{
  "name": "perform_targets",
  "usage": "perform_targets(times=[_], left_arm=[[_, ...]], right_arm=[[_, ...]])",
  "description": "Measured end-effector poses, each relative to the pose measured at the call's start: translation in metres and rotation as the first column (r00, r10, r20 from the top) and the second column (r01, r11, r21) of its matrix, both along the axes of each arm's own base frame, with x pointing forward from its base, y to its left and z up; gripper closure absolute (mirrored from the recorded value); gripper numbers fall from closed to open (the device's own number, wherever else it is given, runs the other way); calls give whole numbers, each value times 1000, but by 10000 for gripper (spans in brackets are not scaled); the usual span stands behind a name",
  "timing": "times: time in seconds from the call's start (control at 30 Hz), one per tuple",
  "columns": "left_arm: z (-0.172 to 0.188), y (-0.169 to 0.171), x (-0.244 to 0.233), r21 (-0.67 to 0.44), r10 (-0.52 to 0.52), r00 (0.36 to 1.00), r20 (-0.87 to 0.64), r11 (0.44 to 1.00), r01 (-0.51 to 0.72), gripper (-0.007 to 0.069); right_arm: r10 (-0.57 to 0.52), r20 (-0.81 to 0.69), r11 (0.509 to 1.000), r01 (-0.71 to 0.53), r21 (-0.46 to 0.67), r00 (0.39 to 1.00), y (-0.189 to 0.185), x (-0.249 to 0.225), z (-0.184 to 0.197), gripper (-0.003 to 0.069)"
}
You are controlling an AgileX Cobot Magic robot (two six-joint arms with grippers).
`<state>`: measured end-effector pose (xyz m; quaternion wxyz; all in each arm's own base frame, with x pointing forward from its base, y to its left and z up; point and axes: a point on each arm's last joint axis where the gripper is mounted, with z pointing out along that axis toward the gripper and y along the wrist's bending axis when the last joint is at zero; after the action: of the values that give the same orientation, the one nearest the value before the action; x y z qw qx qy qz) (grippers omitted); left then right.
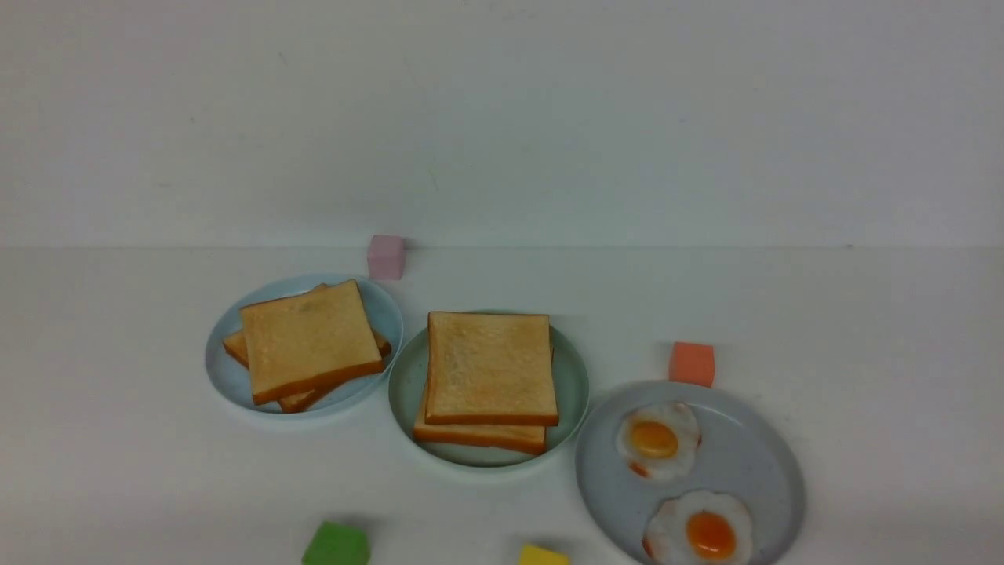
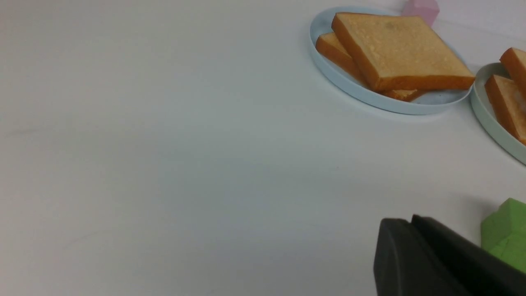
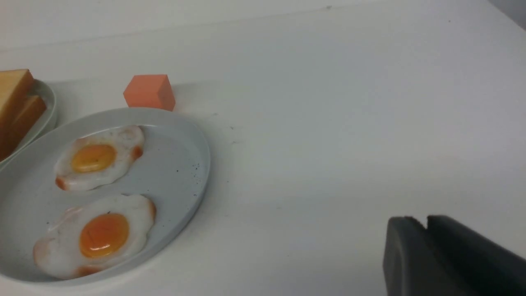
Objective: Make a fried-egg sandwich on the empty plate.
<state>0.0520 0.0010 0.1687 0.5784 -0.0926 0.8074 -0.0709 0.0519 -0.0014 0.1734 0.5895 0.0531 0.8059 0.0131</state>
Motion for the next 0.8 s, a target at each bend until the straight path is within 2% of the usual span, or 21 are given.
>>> perform_targets(times=[0.8], left_arm=[[0,0,0,0,0,1000,0,1000,0,568]], right_arm=[[0,0,1000,0,0,1000,0,0,0,540]])
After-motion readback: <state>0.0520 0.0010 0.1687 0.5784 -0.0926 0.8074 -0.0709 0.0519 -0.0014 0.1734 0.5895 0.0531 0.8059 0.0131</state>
